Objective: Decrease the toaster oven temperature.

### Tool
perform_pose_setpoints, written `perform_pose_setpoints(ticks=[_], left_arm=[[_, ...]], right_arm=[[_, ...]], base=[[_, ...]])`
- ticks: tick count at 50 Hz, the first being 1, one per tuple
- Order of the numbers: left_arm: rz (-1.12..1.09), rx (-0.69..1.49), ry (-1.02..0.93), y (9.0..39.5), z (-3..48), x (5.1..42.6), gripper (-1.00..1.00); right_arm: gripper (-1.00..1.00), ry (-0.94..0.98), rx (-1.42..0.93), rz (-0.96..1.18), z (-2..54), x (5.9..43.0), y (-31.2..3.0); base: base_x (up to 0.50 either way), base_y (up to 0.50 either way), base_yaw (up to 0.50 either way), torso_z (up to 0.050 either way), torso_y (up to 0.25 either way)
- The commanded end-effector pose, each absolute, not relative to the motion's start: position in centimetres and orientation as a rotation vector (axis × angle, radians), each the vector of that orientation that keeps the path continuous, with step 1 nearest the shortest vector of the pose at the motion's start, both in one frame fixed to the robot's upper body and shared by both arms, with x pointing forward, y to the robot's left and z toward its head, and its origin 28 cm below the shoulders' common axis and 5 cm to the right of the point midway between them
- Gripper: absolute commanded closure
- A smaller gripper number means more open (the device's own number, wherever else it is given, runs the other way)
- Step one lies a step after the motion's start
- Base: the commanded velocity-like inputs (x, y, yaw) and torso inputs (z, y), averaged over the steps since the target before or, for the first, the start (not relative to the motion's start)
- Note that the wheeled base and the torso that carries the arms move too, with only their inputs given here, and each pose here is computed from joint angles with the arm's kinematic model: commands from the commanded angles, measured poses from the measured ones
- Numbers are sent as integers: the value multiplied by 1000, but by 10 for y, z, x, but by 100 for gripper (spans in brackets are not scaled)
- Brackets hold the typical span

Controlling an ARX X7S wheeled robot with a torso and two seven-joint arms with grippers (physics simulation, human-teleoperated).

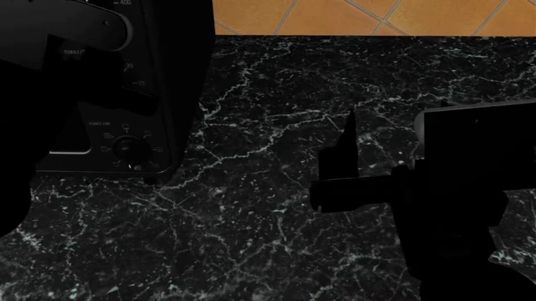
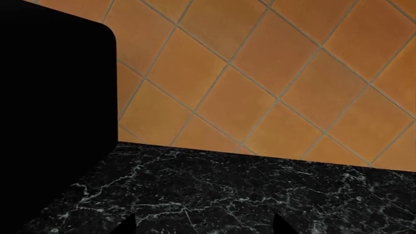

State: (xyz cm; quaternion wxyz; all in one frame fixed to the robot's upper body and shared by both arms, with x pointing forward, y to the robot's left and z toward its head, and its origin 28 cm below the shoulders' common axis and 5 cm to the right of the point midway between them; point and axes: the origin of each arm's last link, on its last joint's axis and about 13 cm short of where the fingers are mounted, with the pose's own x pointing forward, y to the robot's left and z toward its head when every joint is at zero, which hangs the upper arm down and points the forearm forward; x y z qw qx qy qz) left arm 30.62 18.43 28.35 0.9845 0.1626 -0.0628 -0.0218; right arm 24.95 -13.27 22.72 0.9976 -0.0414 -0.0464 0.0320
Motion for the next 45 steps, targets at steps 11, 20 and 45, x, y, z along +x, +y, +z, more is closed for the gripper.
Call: perform_pose_setpoints(ticks=[11,20,45], left_arm=[[-28,76,-88,183,296,316,100],[2,21,-95,182,294,319,100],[69,-167,-52,187,287,327,100]], right_arm=[[-100,-91,-80,64,225,250,-133],[-100,-89,-79,64,224,251,-133],[-100,-83,-87,65,225,252,-132]], base=[[15,-1,-7,2,0],[16,-1,-7,2,0],[16,0,-6,2,0]])
